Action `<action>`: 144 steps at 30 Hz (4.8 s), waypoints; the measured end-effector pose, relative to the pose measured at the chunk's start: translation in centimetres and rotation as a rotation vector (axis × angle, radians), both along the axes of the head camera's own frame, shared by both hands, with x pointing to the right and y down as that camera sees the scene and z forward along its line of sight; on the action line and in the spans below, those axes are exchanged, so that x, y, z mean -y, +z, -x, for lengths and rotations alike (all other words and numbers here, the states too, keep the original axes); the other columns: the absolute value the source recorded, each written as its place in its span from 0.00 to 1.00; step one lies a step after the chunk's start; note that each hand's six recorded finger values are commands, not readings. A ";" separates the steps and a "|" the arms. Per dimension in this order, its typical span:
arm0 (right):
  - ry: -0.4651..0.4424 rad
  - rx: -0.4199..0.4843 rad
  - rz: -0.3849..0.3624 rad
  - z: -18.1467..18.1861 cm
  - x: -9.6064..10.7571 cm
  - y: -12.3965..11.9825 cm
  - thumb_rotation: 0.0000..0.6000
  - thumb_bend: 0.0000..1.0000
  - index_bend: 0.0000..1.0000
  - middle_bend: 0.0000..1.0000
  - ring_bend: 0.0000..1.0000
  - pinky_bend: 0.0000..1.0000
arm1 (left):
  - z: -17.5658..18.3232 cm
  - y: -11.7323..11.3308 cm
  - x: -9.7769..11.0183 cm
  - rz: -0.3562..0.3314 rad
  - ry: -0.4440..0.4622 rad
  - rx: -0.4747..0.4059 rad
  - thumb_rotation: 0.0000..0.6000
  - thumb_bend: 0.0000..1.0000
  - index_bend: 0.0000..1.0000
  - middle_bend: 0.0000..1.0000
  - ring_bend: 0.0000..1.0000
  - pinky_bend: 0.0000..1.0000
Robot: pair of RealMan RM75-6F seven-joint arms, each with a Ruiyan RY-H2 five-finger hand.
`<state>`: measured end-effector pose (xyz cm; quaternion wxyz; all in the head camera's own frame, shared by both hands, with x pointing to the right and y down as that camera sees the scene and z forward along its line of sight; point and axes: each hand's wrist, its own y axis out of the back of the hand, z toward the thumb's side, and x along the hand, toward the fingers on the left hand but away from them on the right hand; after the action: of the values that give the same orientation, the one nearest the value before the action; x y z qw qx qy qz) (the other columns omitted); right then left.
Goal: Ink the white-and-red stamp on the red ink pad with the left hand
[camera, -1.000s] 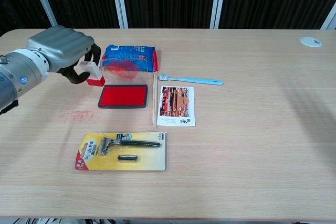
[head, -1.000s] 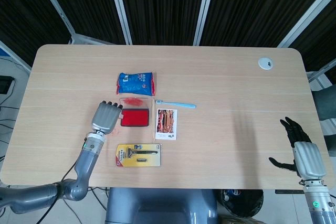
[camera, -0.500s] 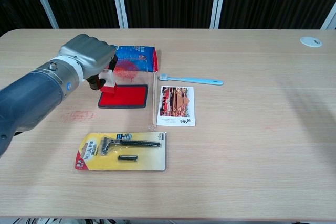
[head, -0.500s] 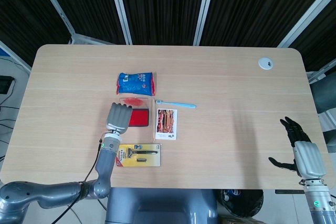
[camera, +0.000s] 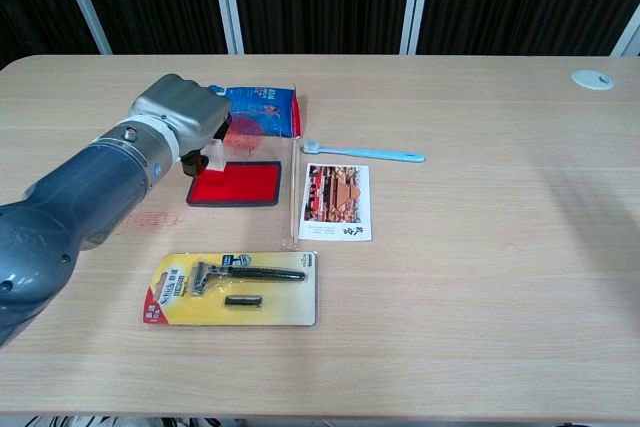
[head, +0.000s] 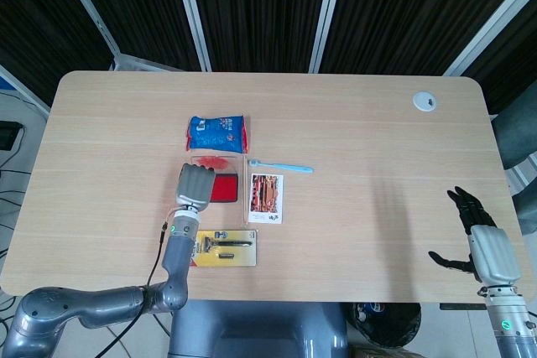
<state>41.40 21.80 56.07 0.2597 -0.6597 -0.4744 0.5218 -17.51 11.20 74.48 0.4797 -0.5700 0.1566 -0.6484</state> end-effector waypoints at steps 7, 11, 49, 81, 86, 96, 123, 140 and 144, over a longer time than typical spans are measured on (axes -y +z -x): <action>0.003 -0.001 0.003 0.0 0.0 0.0 1.00 0.16 0.00 0.00 0.00 0.18 | -0.2 0.7 -0.1 0.006 0.005 -0.009 1.00 0.53 0.71 0.72 0.53 0.57; 0.003 0.000 0.003 0.0 0.0 0.0 1.00 0.16 0.00 0.00 0.00 0.18 | -0.1 1.0 -0.2 0.011 0.009 -0.007 1.00 0.53 0.71 0.72 0.53 0.57; 0.006 0.002 -0.001 0.0 0.0 0.0 1.00 0.16 0.00 0.00 0.00 0.18 | 0.1 1.9 -0.6 0.021 0.037 0.013 1.00 0.53 0.73 0.73 0.54 0.58; 0.008 0.003 0.001 -0.1 0.1 0.0 1.00 0.16 0.00 0.00 0.00 0.18 | 0.4 2.4 -1.1 0.036 0.056 0.036 1.00 0.53 0.73 0.74 0.55 0.58; 0.009 0.003 0.002 -0.1 0.0 0.0 1.00 0.16 0.00 0.00 0.00 0.18 | 0.3 2.1 -0.9 0.031 0.051 0.024 1.00 0.53 0.73 0.74 0.55 0.58; 0.008 0.002 -0.001 -0.1 0.1 0.0 1.00 0.16 0.00 0.00 0.00 0.18 | 0.3 0.3 -0.3 0.005 0.054 -0.012 1.00 0.53 0.72 0.73 0.54 0.58; 0.004 0.000 -0.001 0.0 0.0 -0.1 1.00 0.16 0.00 0.00 0.00 0.18 | 8.7 -1.4 -3.8 0.050 -0.003 0.076 1.00 0.48 0.68 0.69 0.51 0.56; 0.002 -0.001 -0.002 0.0 0.0 -0.1 1.00 0.16 0.00 0.00 0.00 0.18 | 8.5 -0.1 -4.4 0.071 -0.011 0.101 1.00 0.45 0.65 0.66 0.48 0.54; -0.001 -0.002 -0.004 0.1 0.0 -0.1 1.00 0.16 0.00 0.00 0.00 0.18 | 8.2 0.1 -4.6 0.074 -0.010 0.103 1.00 0.43 0.64 0.65 0.47 0.53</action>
<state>41.34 21.80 55.97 0.2614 -0.6589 -0.4750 0.5214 -25.75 15.76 74.55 0.4623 -0.5525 0.1104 -0.6847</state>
